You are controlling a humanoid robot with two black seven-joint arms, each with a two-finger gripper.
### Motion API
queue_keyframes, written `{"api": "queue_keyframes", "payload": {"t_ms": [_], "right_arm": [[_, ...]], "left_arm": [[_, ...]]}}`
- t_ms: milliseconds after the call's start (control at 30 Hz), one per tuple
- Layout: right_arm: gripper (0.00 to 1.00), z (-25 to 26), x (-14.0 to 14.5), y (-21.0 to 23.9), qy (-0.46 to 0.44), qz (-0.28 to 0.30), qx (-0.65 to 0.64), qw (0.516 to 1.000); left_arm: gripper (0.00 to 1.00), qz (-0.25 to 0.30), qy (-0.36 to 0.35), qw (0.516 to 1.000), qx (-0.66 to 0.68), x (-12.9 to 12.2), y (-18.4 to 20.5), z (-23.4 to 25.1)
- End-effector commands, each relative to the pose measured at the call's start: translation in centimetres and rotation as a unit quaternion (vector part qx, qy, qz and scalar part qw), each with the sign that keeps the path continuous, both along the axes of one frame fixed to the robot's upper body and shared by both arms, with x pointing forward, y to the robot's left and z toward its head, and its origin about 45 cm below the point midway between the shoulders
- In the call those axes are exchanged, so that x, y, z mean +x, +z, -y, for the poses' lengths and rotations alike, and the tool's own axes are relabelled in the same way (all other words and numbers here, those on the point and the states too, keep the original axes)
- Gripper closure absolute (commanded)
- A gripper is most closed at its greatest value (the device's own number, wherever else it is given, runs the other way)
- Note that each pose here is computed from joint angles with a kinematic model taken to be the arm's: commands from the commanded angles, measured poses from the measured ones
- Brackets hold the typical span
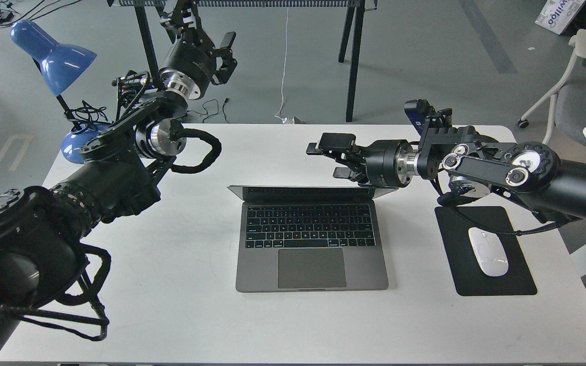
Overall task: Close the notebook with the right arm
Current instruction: 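Push the laptop screen down onto the keyboard with the right gripper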
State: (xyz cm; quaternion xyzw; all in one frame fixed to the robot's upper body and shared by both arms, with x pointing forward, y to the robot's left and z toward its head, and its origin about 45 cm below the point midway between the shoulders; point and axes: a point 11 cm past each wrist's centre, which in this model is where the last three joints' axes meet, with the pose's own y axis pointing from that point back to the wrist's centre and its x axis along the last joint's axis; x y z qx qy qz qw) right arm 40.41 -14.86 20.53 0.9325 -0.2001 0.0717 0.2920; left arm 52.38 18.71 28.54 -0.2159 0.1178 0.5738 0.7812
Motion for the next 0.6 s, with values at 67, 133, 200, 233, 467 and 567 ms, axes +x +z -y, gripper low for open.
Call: {"api": "queue_keyframes", "payload": {"t_ms": [67,133,200,233,467,567], "right_arm": [[0.00,0.0,-2.6,-1.6,0.017,-0.035,0.004,0.999],[0.00,0.2,-3.7,-2.7,0.027,-0.049,-0.008,0.998],[0.00,0.3,-4.4,-3.4,0.032,-0.058,-0.015,0.998],[0.00,0.4,-4.8,-4.0,0.032,-0.065,-0.017,0.997],[0.00,1.3,-7.3,-7.4,0.028,-0.101,-0.026,0.994],[0.00,1.7,-8.2,-8.8,0.030,-0.107,-0.036,0.993]], "left_arm": [[0.00,0.000,0.000,1.000,0.000,0.0,0.0,0.0],[0.00,0.000,0.000,1.000,0.000,0.0,0.0,0.0],[0.00,0.000,0.000,1.000,-0.001,0.0,0.0,0.0],[0.00,0.000,0.000,1.000,0.000,0.0,0.0,0.0],[0.00,0.000,0.000,1.000,0.000,0.0,0.0,0.0],[0.00,0.000,0.000,1.000,0.000,0.0,0.0,0.0]]}}
